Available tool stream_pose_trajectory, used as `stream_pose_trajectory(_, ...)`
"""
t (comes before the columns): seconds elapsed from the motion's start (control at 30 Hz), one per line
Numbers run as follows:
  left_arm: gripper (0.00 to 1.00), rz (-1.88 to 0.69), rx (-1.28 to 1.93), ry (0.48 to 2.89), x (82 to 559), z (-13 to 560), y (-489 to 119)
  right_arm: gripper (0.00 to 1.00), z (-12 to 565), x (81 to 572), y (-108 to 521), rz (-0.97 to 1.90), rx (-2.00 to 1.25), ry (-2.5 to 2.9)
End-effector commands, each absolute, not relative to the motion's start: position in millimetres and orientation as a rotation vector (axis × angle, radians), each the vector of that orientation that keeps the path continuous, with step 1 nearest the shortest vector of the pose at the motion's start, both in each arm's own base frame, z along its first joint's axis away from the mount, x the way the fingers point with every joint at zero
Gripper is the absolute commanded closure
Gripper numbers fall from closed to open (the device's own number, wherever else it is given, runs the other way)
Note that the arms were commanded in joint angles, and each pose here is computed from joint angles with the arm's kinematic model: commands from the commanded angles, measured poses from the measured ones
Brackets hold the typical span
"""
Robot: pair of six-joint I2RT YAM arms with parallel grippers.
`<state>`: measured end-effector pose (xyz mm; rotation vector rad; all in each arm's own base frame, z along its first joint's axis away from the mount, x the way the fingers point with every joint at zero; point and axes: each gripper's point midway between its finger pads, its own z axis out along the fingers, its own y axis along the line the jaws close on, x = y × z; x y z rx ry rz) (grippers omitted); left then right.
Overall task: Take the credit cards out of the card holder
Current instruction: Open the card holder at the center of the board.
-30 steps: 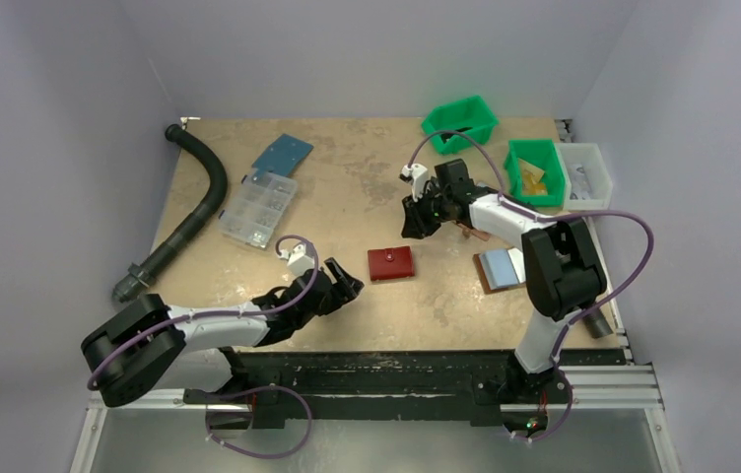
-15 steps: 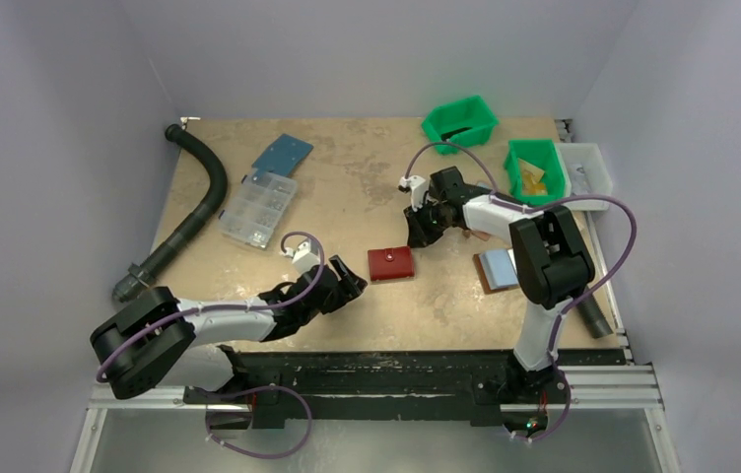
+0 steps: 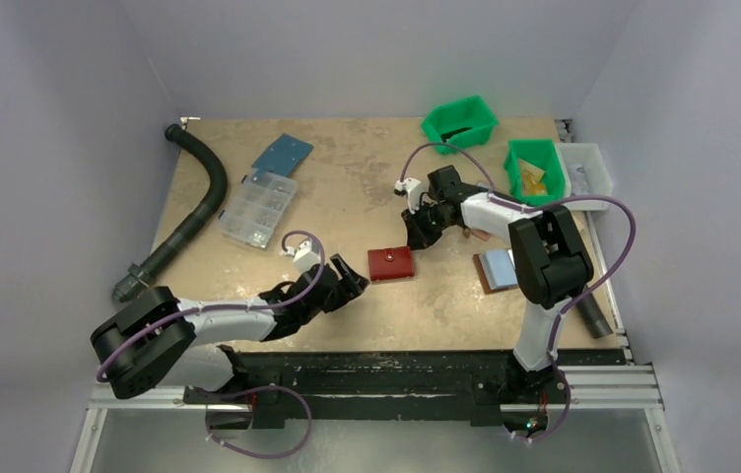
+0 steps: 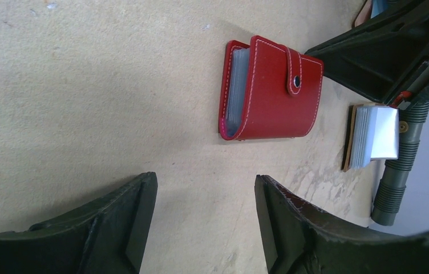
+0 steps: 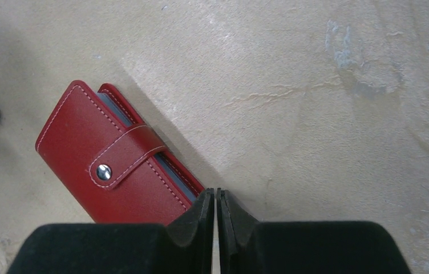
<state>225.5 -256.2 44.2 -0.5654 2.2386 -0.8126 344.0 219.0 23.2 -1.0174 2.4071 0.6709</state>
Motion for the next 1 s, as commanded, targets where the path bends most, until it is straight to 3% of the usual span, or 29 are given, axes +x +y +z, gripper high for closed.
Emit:
stream_pose_trajectory(0.0,0.33,-0.917,-0.597,2.174,239.0,67.0,-274.7,0.87,40.1,339.2,233.4,0.768,-1.121,2.325)
stream_pose_trajectory(0.2,0.33,-0.918,-0.652,2.194,244.9,59.6,-283.7,0.86,44.8,313.3,243.6,0.867,-1.312,2.251)
stream_pose_trajectory(0.6,0.34,-0.682,-0.635,2.223,261.4,45.8,-259.3,0.85,41.7,244.2,275.7,1.004,-1.732,2.093)
stream_pose_trajectory(0.97,0.30,-0.492,-0.206,2.236,265.2,76.7,-241.7,0.76,83.0,297.8,247.0,0.713,-1.478,2.103)
